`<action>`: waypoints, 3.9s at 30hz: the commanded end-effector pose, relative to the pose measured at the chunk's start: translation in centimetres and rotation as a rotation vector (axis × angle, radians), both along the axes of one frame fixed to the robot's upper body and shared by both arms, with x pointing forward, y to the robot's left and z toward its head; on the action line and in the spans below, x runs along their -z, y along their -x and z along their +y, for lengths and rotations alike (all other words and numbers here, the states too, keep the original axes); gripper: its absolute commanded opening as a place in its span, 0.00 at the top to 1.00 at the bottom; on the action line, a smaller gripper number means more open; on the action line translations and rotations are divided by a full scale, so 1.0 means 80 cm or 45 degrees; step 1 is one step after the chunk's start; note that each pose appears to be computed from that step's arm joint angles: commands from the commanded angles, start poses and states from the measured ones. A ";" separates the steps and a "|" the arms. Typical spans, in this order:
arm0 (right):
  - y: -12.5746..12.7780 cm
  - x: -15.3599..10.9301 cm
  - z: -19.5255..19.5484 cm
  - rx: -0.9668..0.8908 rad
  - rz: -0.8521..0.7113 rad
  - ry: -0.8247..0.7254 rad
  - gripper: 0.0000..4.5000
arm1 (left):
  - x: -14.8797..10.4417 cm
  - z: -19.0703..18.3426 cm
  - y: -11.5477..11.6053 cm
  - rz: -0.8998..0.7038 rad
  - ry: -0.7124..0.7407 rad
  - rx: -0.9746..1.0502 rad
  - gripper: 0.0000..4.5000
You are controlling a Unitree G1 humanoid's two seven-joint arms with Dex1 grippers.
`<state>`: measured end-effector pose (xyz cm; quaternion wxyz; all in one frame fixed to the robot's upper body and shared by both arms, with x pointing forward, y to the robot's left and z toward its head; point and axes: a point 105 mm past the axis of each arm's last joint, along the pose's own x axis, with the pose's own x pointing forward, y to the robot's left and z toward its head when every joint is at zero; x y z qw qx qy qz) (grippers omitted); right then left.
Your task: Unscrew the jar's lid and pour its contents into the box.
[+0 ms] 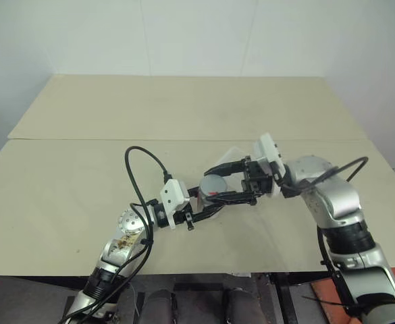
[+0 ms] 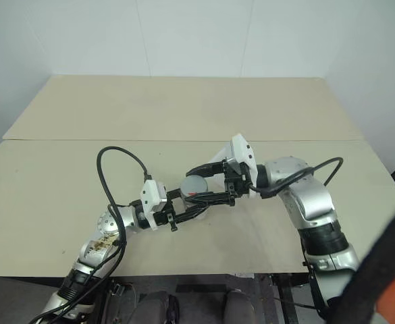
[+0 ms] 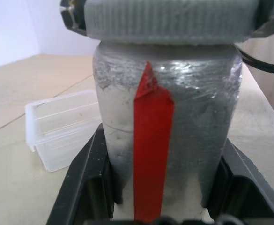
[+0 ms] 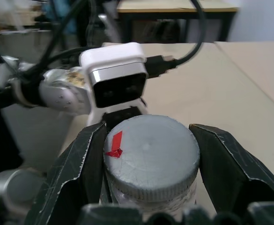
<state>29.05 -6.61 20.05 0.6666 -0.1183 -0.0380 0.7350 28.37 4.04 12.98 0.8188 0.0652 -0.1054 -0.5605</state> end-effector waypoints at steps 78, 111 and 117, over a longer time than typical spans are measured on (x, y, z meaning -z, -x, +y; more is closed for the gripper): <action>0.008 -0.009 0.008 1.080 -0.256 -0.401 0.38 | -0.027 -0.021 -0.040 -0.132 0.107 -0.230 0.55; -0.019 -0.023 -0.005 -0.342 -0.145 0.097 0.38 | -0.035 -0.024 -0.006 -0.089 0.150 0.022 0.55; -0.027 -0.023 -0.012 -0.323 -0.129 0.120 0.22 | -0.033 -0.021 -0.006 -0.088 0.143 0.009 0.55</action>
